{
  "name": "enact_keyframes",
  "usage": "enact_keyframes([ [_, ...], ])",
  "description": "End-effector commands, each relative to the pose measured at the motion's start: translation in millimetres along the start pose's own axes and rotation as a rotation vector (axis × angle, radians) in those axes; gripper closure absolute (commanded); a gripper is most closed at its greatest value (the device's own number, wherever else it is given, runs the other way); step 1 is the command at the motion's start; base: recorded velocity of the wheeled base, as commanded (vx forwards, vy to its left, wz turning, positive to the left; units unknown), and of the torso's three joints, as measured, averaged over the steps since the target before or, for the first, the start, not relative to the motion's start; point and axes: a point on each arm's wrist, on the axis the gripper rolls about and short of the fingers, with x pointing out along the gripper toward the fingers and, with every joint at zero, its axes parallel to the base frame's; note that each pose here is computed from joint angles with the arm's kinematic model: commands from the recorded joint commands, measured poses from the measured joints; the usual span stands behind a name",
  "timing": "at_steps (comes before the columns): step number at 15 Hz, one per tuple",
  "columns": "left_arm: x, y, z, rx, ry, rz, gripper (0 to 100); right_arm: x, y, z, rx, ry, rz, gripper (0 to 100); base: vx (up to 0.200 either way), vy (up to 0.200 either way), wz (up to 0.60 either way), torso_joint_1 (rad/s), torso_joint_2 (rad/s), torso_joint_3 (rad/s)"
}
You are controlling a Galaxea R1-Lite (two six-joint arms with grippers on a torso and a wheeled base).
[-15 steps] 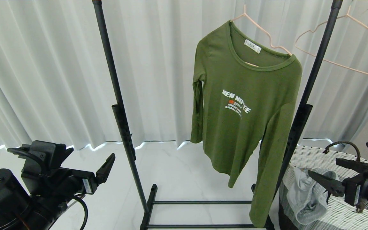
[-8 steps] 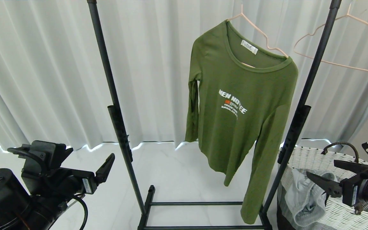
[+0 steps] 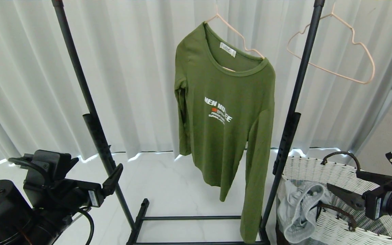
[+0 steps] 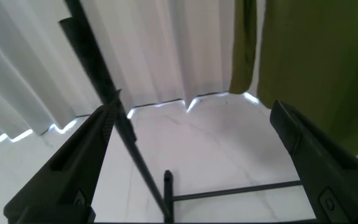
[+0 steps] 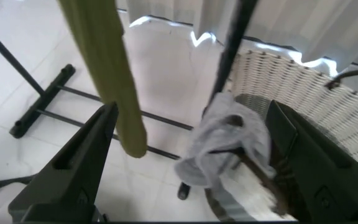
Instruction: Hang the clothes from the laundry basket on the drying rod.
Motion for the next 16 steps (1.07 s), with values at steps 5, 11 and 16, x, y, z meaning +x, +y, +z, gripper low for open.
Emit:
enact_keyframes([
  [5,0.2,-0.1,-0.2,0.001,0.001,0.001,0,-0.2,-1.5,-3.2,-0.009,0.014,-0.008,0,0.0,0.0,0.0,0.0,0.0,0.0],
  [11,1.0,-1.4,-1.4,0.001,0.008,-0.007,0,2.7,-6.0,-12.6,-0.037,0.062,-0.029,0,0.1,0.0,0.0,0.002,0.0,0.001],
  [16,2.8,-9.0,-4.4,0.01,0.025,-0.044,0,8.8,-7.3,-22.4,-0.043,0.121,-0.023,0,0.08,0.0,0.0,0.001,0.0,0.009],
])
